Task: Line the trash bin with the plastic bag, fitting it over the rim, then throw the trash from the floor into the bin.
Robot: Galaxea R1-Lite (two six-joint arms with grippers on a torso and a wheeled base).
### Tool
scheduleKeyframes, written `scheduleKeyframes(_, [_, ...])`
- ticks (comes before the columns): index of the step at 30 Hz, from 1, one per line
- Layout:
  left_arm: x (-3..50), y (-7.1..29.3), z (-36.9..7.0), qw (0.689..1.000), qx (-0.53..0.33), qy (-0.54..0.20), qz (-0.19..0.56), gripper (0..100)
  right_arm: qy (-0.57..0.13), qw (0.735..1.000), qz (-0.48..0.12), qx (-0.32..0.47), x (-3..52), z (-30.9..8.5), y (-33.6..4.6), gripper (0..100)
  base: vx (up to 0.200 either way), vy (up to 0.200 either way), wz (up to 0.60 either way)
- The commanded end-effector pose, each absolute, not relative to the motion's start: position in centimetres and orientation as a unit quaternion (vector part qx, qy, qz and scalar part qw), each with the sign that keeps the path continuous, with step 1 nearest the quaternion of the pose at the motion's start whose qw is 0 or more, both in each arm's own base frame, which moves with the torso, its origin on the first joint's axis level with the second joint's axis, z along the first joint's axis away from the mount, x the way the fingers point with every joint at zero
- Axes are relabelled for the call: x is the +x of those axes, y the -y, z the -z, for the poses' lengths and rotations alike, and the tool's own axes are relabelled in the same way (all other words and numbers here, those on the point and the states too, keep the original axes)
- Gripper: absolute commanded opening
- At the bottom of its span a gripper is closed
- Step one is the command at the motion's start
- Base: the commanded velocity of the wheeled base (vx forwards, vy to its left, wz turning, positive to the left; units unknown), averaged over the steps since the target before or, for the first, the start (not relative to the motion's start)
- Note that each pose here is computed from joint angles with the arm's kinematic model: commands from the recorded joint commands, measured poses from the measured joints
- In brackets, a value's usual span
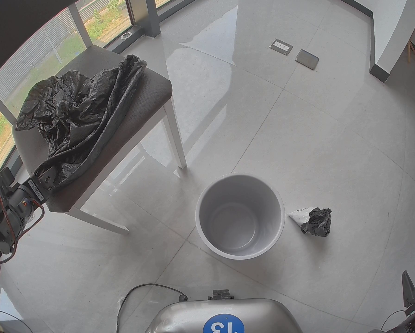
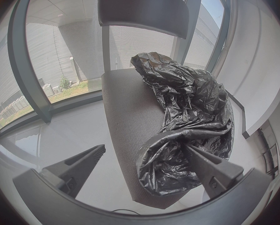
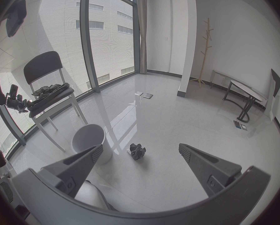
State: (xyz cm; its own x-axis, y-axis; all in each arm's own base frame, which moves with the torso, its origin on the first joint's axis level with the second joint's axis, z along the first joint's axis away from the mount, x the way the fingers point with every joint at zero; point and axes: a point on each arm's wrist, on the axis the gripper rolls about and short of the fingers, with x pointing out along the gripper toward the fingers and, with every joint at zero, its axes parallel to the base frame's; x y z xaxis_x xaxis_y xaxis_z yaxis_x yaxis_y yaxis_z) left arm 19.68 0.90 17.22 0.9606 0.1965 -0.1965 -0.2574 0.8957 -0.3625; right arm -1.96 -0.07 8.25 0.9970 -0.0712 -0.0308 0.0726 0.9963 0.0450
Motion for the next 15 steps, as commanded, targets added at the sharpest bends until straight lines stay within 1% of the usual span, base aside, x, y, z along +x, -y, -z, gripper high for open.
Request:
scheduleKeyframes(1, [20.15, -0.91, -16.83, 0.97, -0.196, -0.084, -0.119, 100, -0.022, 0.999, 0.036, 0.023, -1.86, -7.8, 0.08, 100, 0.0, 0.0, 0.0])
scheduleKeyframes(2, [20.11, -0.92, -16.68, 0.97, -0.195, -0.085, -0.121, 0, -0.022, 0.999, 0.037, 0.023, -1.86, -7.8, 0.07, 100, 0.0, 0.0, 0.0])
scheduleKeyframes(15, [19.37, -0.73, -16.69, 0.973, -0.186, -0.087, -0.106, 0, -0.022, 0.999, 0.036, 0.023, -1.86, -7.8, 0.08, 100, 0.0, 0.0, 0.0])
